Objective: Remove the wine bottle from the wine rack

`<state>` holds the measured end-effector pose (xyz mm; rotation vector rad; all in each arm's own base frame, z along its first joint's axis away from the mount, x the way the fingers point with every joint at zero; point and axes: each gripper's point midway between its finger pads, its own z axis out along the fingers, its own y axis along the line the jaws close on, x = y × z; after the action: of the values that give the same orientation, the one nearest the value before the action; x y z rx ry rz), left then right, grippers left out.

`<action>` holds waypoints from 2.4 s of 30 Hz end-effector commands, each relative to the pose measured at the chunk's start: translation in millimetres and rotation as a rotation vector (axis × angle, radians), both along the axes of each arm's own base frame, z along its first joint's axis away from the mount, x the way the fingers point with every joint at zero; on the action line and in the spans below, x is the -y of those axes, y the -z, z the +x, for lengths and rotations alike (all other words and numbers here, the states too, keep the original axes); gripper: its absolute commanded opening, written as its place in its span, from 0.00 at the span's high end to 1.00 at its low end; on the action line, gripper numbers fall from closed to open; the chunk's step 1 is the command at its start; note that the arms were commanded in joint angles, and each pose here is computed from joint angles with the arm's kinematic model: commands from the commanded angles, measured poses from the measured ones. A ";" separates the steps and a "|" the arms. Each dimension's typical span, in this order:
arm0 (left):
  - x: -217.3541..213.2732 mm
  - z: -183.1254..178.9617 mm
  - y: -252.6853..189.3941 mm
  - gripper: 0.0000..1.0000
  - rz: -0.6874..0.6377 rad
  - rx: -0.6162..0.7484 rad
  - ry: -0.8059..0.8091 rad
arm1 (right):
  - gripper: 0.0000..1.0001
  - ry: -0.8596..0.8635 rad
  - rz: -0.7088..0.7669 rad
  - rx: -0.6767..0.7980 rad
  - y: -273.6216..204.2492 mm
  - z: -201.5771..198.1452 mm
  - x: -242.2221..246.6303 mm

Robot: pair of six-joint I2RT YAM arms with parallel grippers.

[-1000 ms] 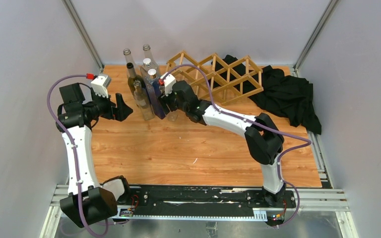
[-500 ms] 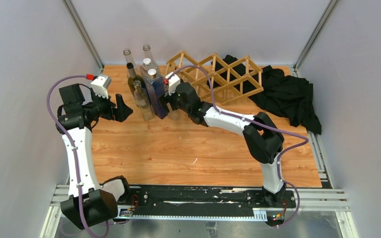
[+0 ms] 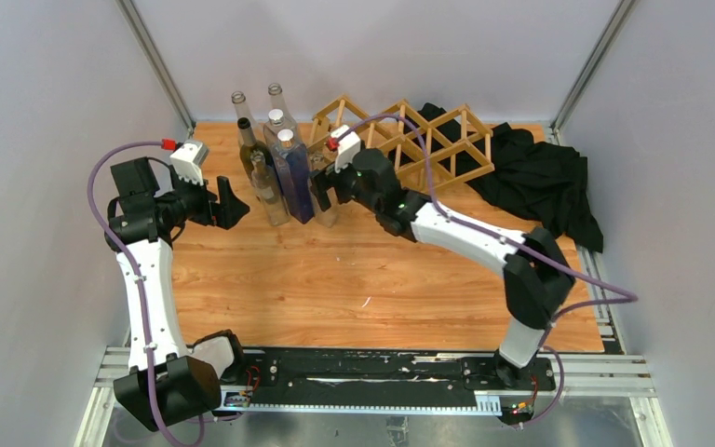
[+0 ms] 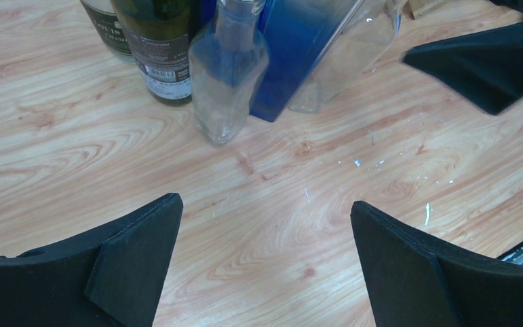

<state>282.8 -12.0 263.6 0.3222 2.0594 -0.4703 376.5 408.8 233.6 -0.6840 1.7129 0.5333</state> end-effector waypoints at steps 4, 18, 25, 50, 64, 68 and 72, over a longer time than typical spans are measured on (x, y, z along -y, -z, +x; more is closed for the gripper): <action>-3.6 7.8 -2.6 0.00 0.001 0.035 -0.009 | 0.03 0.056 0.070 -0.012 -57.6 -36.7 60.8; -28.6 52.6 70.6 0.00 0.012 0.056 -0.121 | 0.02 0.808 0.041 -0.169 5.2 -47.4 327.8; -11.3 81.6 107.0 0.00 0.072 0.152 -0.137 | 0.01 1.207 -0.029 -0.033 25.7 -72.1 423.5; 6.8 64.8 148.2 0.00 0.136 0.562 -0.304 | 0.27 1.255 -0.200 0.087 142.4 -42.5 474.2; 3.8 76.4 158.0 0.00 0.144 0.474 -0.316 | 0.00 1.034 -0.179 0.092 158.1 -29.1 450.3; 3.7 75.9 159.4 0.00 0.147 0.466 -0.315 | 0.00 1.033 -0.180 0.091 158.3 -29.1 450.2; 3.8 76.4 157.9 0.00 0.144 0.473 -0.316 | 0.00 1.033 -0.180 0.091 158.4 -29.3 450.3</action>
<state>355.6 -19.0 97.2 0.1755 1.6736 -0.0647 346.8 -39.5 71.9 0.1178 1.7978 -0.3677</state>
